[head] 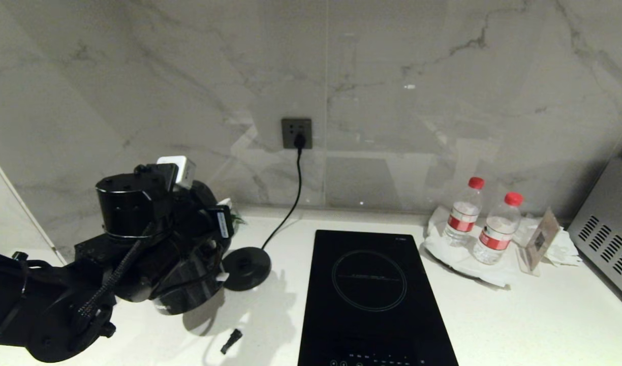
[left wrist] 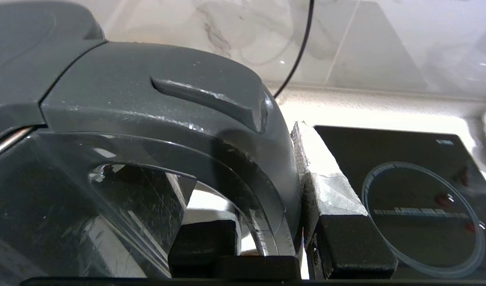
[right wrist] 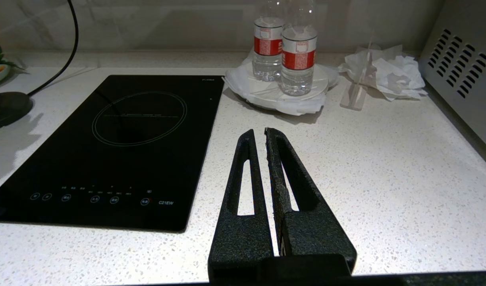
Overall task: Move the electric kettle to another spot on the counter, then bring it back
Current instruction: Place it on the power base
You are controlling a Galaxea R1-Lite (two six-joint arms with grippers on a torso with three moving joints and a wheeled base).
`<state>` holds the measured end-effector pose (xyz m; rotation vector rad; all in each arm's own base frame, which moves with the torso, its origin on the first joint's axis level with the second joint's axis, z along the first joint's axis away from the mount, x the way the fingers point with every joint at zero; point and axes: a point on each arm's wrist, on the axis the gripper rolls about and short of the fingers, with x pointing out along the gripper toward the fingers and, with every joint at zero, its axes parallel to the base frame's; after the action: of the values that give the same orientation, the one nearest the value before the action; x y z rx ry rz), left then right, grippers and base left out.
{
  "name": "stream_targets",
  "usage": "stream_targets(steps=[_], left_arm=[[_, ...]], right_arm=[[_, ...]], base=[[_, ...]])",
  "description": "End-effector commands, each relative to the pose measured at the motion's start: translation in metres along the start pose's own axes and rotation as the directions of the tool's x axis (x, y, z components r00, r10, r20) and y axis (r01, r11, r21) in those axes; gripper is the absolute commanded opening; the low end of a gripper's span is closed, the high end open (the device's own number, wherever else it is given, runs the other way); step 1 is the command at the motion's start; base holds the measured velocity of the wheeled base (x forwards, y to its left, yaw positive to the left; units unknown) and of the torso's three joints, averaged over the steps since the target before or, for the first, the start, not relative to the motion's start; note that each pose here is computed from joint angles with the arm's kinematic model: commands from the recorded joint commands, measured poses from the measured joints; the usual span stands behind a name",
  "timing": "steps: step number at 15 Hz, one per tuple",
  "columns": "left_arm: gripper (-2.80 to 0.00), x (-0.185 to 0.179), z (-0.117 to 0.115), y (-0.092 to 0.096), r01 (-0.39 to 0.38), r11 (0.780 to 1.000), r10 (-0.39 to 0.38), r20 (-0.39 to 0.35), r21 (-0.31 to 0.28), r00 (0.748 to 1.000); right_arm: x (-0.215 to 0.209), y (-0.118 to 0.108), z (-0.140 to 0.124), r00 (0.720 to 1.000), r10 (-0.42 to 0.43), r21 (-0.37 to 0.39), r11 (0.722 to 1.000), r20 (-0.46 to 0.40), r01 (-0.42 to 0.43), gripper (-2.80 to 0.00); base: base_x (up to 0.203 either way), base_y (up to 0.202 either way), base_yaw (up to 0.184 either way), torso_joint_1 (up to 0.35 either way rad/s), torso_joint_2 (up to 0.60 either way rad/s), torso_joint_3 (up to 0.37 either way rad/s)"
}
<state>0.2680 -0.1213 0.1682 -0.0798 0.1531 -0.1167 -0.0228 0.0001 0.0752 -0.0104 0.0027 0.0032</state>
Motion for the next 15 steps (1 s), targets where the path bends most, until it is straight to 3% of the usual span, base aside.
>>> stream_targets(steps=[1,6,15], left_arm=[[-2.8,0.016,-0.012,-0.011,0.006,1.0,-0.005,-0.032,0.013,0.999],[-2.8,0.057,-0.029,-0.032,-0.045,0.999,0.045,-0.044,0.021,0.998],[-2.8,0.105,-0.041,-0.064,-0.039,0.999,0.039,-0.01,0.013,0.999]], right_arm=[[0.0,0.0,0.0,1.0,0.0,0.0,1.0,0.0,0.0,-2.8],[0.0,0.0,0.0,1.0,0.0,0.0,1.0,0.0,0.0,-2.8],[0.0,0.0,0.0,1.0,0.0,0.0,1.0,0.0,0.0,-2.8]], base=[[0.0,0.0,0.0,0.0,0.0,0.0],[0.0,0.0,0.0,0.0,0.0,0.0],[0.0,0.0,0.0,0.0,0.0,0.0]])
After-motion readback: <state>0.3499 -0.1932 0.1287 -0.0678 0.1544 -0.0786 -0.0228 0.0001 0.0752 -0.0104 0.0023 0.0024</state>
